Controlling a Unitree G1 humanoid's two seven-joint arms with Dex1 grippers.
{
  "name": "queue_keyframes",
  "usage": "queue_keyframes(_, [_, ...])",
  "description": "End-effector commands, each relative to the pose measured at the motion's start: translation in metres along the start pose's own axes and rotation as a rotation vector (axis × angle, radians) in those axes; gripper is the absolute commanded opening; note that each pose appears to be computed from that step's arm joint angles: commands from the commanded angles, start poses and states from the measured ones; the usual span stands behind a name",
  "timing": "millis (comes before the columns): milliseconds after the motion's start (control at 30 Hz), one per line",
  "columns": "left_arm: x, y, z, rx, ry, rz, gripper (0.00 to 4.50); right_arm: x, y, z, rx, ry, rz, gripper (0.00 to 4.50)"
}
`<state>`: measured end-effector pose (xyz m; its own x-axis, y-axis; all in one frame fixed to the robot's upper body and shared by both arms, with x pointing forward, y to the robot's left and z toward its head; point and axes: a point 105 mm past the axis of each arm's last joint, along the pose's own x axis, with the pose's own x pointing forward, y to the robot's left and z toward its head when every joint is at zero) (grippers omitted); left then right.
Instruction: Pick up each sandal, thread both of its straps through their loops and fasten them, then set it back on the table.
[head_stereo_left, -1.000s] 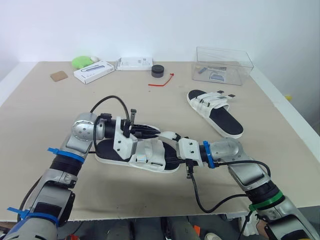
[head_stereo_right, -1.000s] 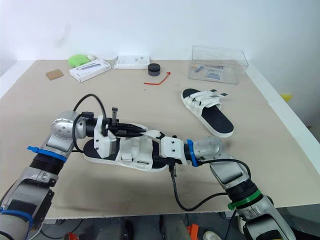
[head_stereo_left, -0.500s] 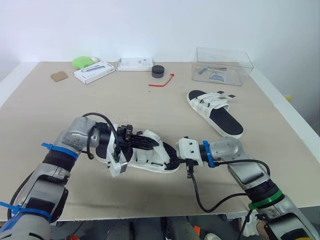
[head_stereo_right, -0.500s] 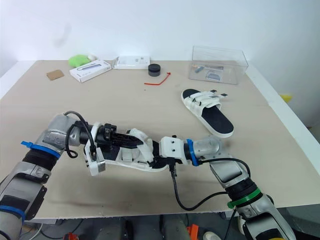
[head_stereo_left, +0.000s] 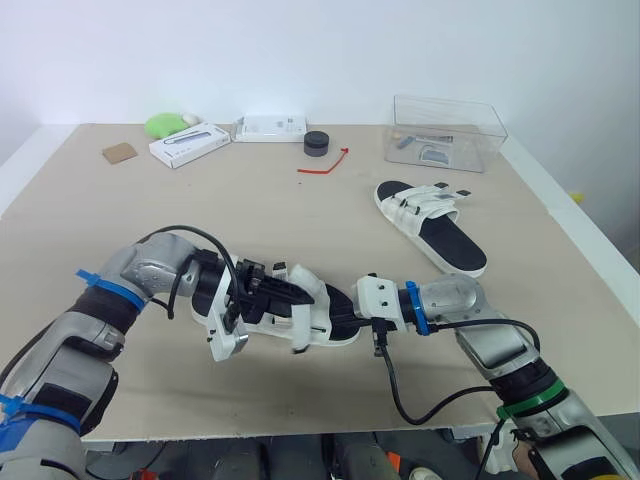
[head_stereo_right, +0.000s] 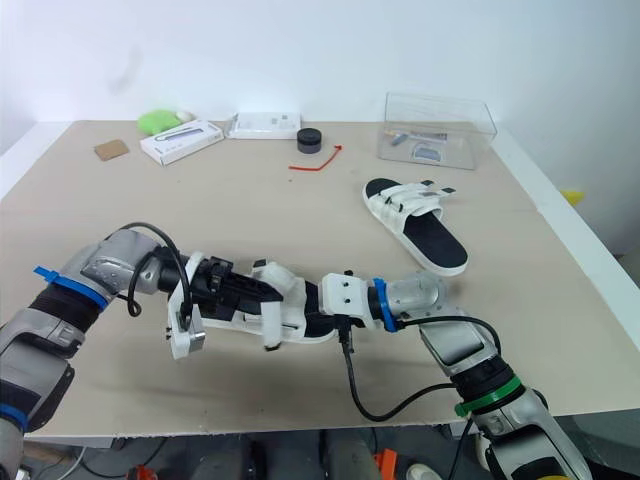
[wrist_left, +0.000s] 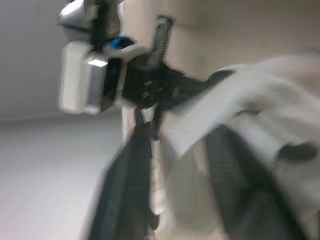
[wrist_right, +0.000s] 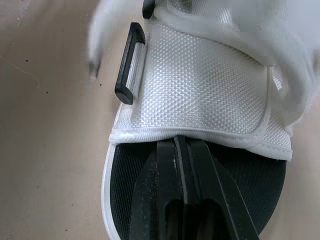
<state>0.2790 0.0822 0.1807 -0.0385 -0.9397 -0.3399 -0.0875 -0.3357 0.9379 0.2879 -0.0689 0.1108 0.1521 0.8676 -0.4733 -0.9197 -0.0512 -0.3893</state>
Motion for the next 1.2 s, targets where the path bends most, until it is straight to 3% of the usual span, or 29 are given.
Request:
queue_keyframes(33, [-0.008, 0.019, -0.002, -0.008, 0.029, 0.059, 3.43, 0.002, 0.01, -0.016, 0.038, 0.061, 0.044, 0.0])
queue_keyframes(67, [-0.011, 0.022, -0.003, -0.026, 0.043, 0.075, 3.83, 0.002, 0.01, -0.016, 0.039, 0.06, 0.045, 0.0])
queue_keyframes(100, [-0.013, 0.025, -0.004, -0.044, 0.055, 0.086, 3.94, 0.002, 0.01, -0.016, 0.039, 0.06, 0.046, 0.0])
queue_keyframes(267, [-0.029, 0.025, -0.008, -0.209, 0.142, 0.114, 3.94, 0.003, 0.009, -0.017, 0.039, 0.06, 0.051, 0.0])
queue_keyframes(333, [-0.041, 0.02, -0.015, -0.431, 0.209, 0.181, 3.94, 0.003, 0.009, -0.017, 0.037, 0.059, 0.054, 0.0])
queue_keyframes(400, [-0.053, 0.011, -0.02, -0.789, 0.248, 0.253, 3.94, 0.004, 0.009, -0.017, 0.036, 0.057, 0.059, 0.0])
queue_keyframes(467, [-0.058, -0.002, -0.014, -1.197, 0.228, 0.272, 3.94, 0.004, 0.008, -0.017, 0.036, 0.057, 0.062, 0.0])
queue_keyframes(533, [-0.061, -0.001, 0.002, -1.554, 0.132, 0.309, 3.94, 0.004, 0.007, -0.017, 0.036, 0.056, 0.063, 0.0])
queue_keyframes(633, [-0.063, 0.007, 0.017, -1.816, 0.031, 0.329, 3.94, 0.004, 0.006, -0.017, 0.035, 0.056, 0.067, 0.0])
queue_keyframes(733, [-0.06, 0.0, 0.045, -2.036, -0.058, 0.209, 3.94, 0.003, 0.006, -0.017, 0.034, 0.057, 0.073, 0.0])
queue_keyframes(833, [-0.049, -0.023, 0.08, -2.142, -0.05, 0.004, 3.94, 0.004, 0.005, -0.017, 0.032, 0.057, 0.076, 0.0])
queue_keyframes(967, [-0.029, -0.043, 0.097, -2.147, -0.007, -0.084, 3.94, 0.005, 0.004, -0.016, 0.031, 0.055, 0.077, 0.0])
queue_keyframes(1200, [-0.005, -0.062, 0.071, -2.098, 0.103, 0.078, 3.94, 0.005, 0.005, -0.016, 0.036, 0.054, 0.07, 0.0])
